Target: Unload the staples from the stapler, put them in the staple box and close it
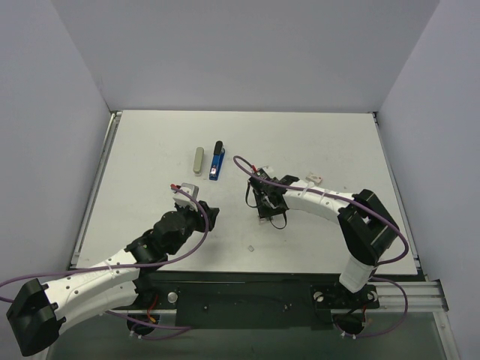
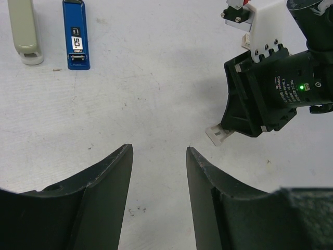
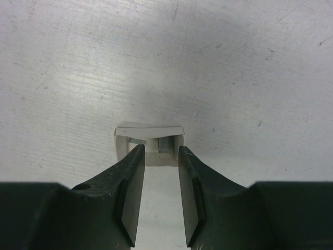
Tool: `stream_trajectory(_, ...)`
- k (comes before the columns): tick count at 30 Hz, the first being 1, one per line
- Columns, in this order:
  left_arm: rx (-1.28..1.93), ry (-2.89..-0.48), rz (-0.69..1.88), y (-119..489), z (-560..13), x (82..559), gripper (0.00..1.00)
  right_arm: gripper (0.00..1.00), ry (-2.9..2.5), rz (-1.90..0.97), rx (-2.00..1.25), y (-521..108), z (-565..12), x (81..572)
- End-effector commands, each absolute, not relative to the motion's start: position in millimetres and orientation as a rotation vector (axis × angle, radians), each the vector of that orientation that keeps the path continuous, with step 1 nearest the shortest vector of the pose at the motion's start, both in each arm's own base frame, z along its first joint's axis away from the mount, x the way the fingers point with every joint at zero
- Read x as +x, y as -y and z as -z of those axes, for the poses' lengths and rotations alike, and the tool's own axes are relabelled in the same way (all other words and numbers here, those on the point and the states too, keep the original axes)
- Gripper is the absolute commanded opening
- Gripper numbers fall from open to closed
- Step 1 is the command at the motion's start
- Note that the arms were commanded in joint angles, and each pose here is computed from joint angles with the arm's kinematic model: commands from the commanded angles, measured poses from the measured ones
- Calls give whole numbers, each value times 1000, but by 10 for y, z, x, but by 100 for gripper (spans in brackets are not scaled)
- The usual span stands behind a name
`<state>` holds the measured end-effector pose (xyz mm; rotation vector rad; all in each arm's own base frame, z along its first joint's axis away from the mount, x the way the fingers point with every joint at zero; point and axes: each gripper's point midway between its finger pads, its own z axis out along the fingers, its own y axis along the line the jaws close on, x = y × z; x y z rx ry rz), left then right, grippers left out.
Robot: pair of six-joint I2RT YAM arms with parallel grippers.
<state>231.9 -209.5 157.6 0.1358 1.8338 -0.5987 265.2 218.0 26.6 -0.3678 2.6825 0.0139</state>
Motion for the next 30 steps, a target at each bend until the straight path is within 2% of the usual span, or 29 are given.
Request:
stream_trajectory(1,104,-1785,646,2145,-1739,2362,56,30,-2687,1,-360,-2141,-285,2626)
stream_trajectory(8,105,-1786,646,2150,-1734,2362,56,32,-2641,-52,-370,-2228,-479,2627)
stream_trajectory(15,106,-1787,650,2155,-1734,2359,56,34,-2587,-120,-493,-2437,-651,2398)
stream_trajectory(30,66,-1746,630,2022,-1838,2354,56,40,-2635,-375,-929,-2633,-339,1611)
